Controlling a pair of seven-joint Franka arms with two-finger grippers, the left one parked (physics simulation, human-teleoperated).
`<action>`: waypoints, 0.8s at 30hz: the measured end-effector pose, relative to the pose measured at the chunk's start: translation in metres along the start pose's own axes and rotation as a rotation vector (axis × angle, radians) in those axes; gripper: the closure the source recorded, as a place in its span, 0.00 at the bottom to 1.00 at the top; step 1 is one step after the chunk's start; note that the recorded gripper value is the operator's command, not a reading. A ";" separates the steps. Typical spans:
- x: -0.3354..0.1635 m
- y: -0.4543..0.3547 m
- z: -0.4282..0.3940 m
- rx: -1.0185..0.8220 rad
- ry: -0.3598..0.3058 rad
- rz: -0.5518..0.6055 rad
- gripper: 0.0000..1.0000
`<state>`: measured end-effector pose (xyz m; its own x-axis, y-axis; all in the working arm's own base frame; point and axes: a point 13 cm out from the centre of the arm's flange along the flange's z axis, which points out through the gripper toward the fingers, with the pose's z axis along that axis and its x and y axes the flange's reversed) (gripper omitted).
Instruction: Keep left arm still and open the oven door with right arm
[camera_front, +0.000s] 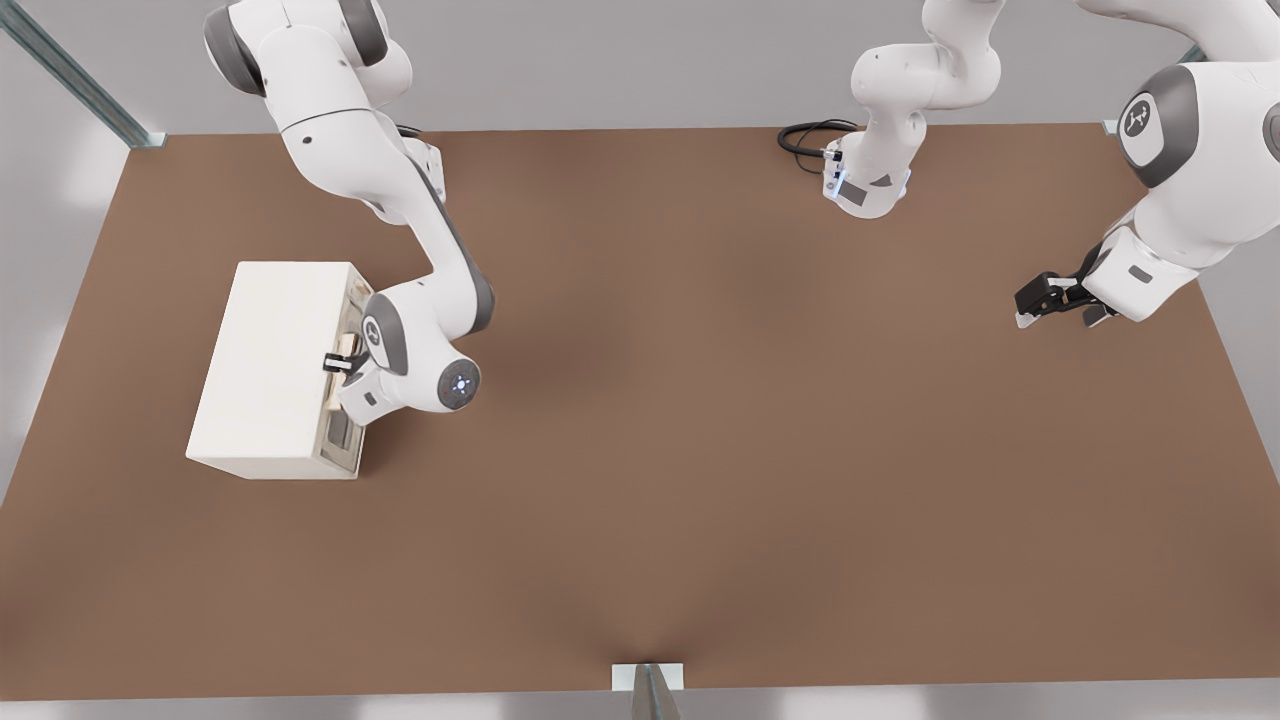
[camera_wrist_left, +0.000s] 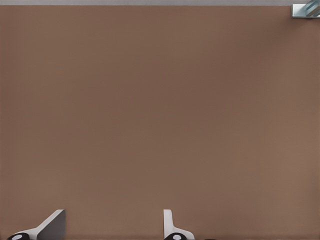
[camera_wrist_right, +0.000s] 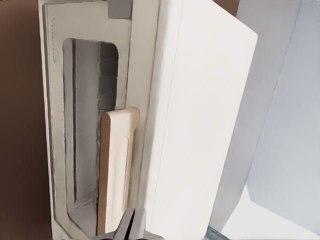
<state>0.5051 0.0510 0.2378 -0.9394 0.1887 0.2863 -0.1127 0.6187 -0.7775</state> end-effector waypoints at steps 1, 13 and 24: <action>0.000 0.000 0.001 0.002 0.000 0.005 1.00; -0.001 0.003 0.022 0.023 0.014 0.027 1.00; -0.003 0.012 0.027 0.024 0.002 0.029 1.00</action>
<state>0.4979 0.0372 0.2127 -0.9417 0.2078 0.2647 -0.0932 0.5948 -0.7985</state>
